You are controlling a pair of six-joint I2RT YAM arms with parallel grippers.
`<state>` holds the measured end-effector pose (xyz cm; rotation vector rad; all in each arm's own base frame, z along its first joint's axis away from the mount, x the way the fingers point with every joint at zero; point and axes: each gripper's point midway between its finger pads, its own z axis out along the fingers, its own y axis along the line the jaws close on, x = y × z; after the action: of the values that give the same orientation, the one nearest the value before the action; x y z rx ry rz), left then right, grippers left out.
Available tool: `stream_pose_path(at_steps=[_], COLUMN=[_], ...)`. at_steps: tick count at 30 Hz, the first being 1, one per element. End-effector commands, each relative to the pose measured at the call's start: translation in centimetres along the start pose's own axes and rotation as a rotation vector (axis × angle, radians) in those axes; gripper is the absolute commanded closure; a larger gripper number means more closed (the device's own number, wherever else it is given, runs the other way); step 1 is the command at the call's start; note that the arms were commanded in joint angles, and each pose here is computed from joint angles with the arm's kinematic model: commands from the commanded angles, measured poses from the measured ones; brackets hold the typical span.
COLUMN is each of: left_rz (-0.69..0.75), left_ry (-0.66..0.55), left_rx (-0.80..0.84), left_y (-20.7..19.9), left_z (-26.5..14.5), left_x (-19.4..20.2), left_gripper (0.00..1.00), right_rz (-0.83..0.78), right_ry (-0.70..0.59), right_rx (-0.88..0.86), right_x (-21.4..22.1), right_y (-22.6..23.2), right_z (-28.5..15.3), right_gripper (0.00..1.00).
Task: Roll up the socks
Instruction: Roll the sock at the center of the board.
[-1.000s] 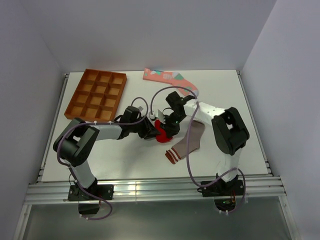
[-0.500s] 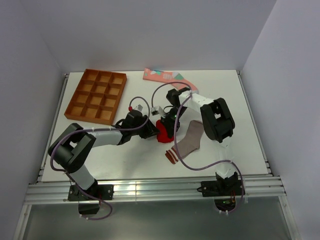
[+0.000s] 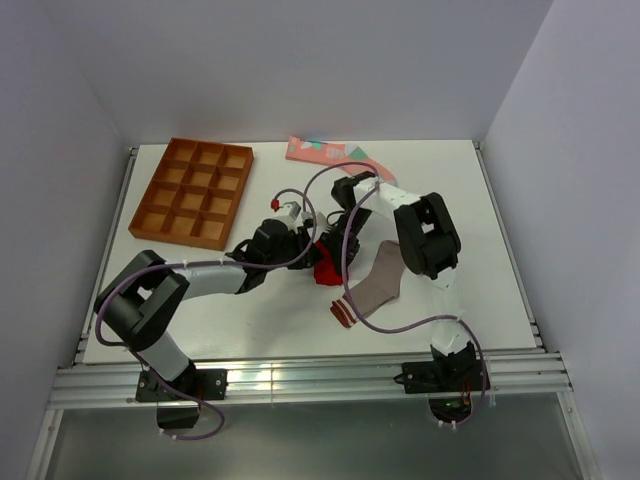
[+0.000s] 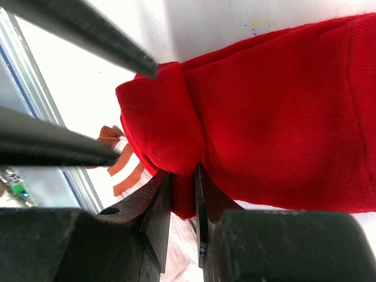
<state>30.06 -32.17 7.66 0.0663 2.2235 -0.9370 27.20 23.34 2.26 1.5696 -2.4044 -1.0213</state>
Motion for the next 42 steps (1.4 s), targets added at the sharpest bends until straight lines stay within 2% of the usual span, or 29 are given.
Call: stream_pose_path(at_steps=[1,7,19,35,38,42], left_rz=[0.162,0.204,0.258,0.303,0.303,0.281], left_ry=[-0.035,-0.019,0.086,0.186,0.2,0.227], left_rx=[0.139,0.246,0.322,0.231,0.22,0.2], left_y=[-2.8,-4.1,-3.5,-0.6,-0.4,-0.3], left_z=[0.0,0.8,1.6,1.9,2.0,2.1], left_x=[-1.4,-0.6,2.7,5.1,5.3,5.5], left_gripper=[0.59,0.56,0.52,0.52,0.55,0.67], right_rz=[0.037,0.053,0.099,0.12,0.116,0.102], right_ry=[0.079,0.086,0.095,0.096,0.089,0.06], right_rx=[0.035,0.019,-0.044,-0.031,-0.013,0.046], right_x=[1.7,1.8,2.2,2.8,2.6,2.1], right_y=[-2.2,-2.3,-2.4,-3.0,-3.2,-3.9], right_z=[1.0,1.3,1.0,0.8,0.7,0.4], right_gripper=[0.81,0.81,0.81,0.81,0.81,0.8])
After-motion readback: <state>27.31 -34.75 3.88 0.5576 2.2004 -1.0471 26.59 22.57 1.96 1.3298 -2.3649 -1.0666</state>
